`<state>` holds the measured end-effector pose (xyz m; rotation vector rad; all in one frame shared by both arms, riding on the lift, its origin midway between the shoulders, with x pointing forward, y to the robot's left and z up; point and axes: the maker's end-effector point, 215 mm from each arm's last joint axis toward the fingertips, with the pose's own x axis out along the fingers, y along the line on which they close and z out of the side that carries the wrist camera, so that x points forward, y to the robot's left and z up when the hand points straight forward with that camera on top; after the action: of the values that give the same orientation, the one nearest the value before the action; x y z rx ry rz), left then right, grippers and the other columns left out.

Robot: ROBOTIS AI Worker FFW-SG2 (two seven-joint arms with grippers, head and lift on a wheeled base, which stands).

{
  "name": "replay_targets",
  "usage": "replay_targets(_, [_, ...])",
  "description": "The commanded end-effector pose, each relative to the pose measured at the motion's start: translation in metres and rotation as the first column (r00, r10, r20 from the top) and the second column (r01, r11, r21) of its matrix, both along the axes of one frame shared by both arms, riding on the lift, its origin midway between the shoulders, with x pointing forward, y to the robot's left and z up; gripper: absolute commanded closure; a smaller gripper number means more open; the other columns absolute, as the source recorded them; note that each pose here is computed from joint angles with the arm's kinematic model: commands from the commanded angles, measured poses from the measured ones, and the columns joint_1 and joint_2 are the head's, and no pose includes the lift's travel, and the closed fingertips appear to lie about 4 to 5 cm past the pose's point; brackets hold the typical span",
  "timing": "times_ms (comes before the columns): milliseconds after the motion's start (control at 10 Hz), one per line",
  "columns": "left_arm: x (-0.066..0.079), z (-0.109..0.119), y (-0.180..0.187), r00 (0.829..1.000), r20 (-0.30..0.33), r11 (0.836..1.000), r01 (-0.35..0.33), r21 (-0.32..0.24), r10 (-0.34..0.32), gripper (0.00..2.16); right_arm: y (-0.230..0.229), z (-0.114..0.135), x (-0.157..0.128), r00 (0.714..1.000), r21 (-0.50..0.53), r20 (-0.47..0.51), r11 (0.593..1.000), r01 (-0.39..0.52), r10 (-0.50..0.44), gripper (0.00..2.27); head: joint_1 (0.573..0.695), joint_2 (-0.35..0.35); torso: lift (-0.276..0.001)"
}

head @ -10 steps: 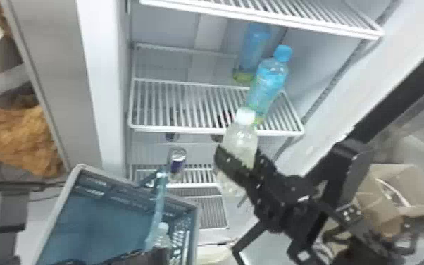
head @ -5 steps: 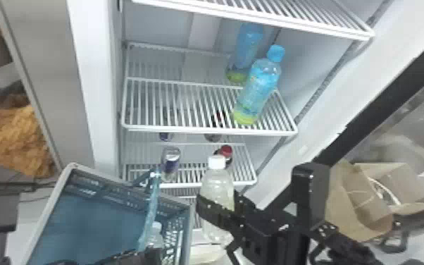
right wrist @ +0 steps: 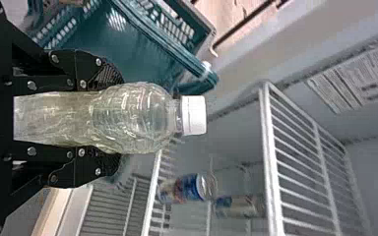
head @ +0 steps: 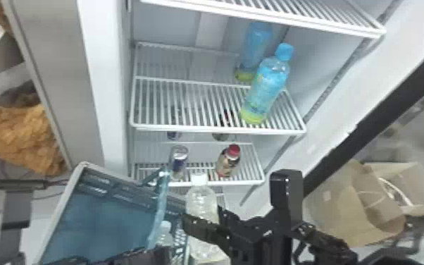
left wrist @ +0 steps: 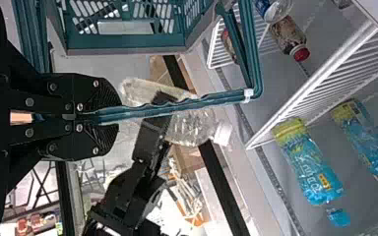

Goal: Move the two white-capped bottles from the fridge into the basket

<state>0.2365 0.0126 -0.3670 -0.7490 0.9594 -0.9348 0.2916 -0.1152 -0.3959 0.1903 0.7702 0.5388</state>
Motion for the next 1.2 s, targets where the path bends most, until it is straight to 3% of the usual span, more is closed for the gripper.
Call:
replay_targets(0, [0.001,0.0,0.0,1.0,0.001,1.0,-0.002,-0.001,0.002,1.21,0.007,-0.012,-0.004,0.999,0.025,-0.044,0.999,-0.021,0.022,0.9,0.695,-0.242,0.0])
replay_targets(100, [0.001,0.0,0.001,1.0,0.002,1.0,-0.004,0.0,0.004,1.21,0.011,-0.018,-0.002,0.997,0.044,-0.057,0.998,-0.041,0.043,0.9,0.695,-0.226,0.0])
replay_targets(400, [0.0,0.0,0.001,1.0,-0.002,1.0,-0.003,-0.001,0.003,1.21,0.009,-0.012,0.009,0.999,0.01,-0.013,0.999,-0.053,0.053,0.39,0.695,-0.203,0.0])
replay_targets(700, [0.0,0.0,0.0,1.0,-0.002,1.0,-0.002,-0.003,0.002,1.21,0.005,0.0,0.015,0.998,-0.021,0.03,0.999,-0.046,0.047,0.15,0.695,-0.214,0.0])
replay_targets(800, [0.001,0.0,0.001,1.0,-0.001,1.0,-0.006,-0.003,0.006,1.21,0.001,0.008,0.02,0.997,-0.028,0.066,0.999,-0.035,0.037,0.13,0.695,-0.217,0.0])
replay_targets(1100, [0.001,0.0,0.002,1.0,-0.003,1.0,-0.012,-0.004,0.012,1.21,-0.009,0.068,0.042,0.961,-0.065,0.276,0.997,0.041,-0.021,0.13,0.695,-0.23,0.0])
